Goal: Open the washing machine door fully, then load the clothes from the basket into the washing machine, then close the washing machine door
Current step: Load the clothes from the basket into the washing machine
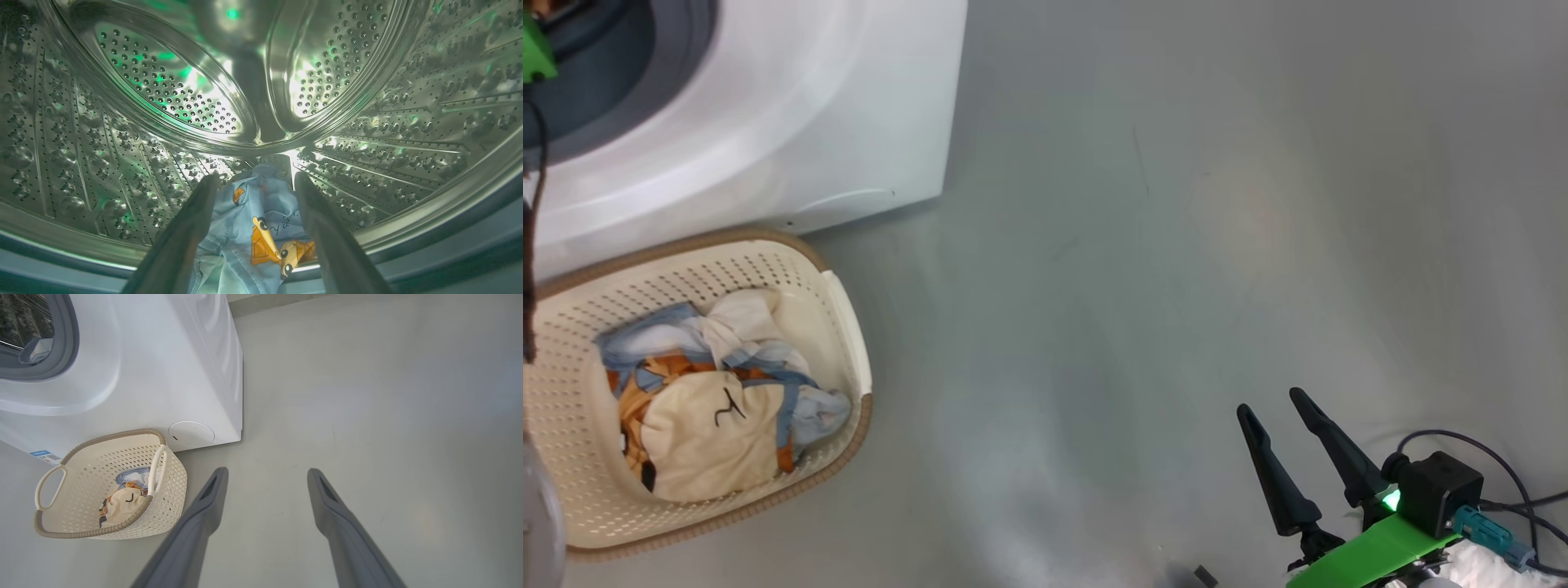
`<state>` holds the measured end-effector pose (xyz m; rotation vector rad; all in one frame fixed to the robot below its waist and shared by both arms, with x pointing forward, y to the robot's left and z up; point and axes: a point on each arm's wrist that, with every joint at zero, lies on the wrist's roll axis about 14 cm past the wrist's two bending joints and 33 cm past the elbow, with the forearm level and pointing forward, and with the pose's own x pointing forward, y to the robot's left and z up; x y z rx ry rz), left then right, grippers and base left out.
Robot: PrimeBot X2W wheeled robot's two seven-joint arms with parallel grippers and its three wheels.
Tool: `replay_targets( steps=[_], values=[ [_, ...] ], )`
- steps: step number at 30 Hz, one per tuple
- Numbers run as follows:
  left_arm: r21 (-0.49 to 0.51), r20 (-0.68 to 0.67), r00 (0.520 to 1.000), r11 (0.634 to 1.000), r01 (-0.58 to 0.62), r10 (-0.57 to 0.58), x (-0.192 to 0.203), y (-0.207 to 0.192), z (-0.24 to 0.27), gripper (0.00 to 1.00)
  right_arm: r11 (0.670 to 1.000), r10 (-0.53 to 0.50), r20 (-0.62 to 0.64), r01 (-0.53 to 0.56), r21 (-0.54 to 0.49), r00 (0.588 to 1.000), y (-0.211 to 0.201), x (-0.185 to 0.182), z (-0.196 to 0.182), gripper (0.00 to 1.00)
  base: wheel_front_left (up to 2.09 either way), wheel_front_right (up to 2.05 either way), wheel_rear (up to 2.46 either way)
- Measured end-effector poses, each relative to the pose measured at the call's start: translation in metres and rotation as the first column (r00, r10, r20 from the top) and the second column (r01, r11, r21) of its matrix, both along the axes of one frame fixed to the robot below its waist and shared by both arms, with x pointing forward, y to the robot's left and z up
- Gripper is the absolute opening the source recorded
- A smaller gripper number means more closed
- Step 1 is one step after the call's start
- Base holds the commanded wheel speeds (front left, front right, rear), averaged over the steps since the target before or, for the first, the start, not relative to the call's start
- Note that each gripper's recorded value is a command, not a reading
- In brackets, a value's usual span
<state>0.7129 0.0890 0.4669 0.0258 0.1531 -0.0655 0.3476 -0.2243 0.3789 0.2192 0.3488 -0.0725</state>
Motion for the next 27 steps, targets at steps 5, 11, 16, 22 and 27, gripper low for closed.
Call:
replay_targets(
  steps=[5,11,16,22,27],
  values=[
    [-0.013,-0.015,1.0,1.0,-0.011,0.011,-0.012,0.001,0.001,1.0,1.0,0.013,0.024,-0.013,0.006,1.0,0.004,0.003,0.006,1.0,0.0,0.0,0.0],
    [-0.023,-0.029,1.0,1.0,-0.012,0.011,-0.026,0.0,0.0,1.0,1.0,0.025,0.046,-0.026,0.011,0.999,0.007,0.006,0.011,1.0,0.0,0.0,0.0],
    [-0.053,-0.033,0.999,0.998,-0.029,0.027,-0.038,0.004,0.004,1.0,0.999,0.039,0.071,-0.041,0.019,0.997,0.012,0.01,0.017,1.0,0.0,0.0,0.0],
    [-0.074,-0.052,0.998,0.997,-0.031,0.027,-0.057,0.009,0.001,1.0,0.998,0.058,0.096,-0.061,0.028,0.994,0.019,0.014,0.023,1.0,0.0,0.0,0.0],
    [-0.079,-0.047,0.998,0.996,-0.044,0.041,-0.067,0.021,0.002,1.0,0.996,0.078,0.114,-0.082,0.036,0.99,0.025,0.019,0.027,1.0,0.0,0.0,0.0]
  ],
)
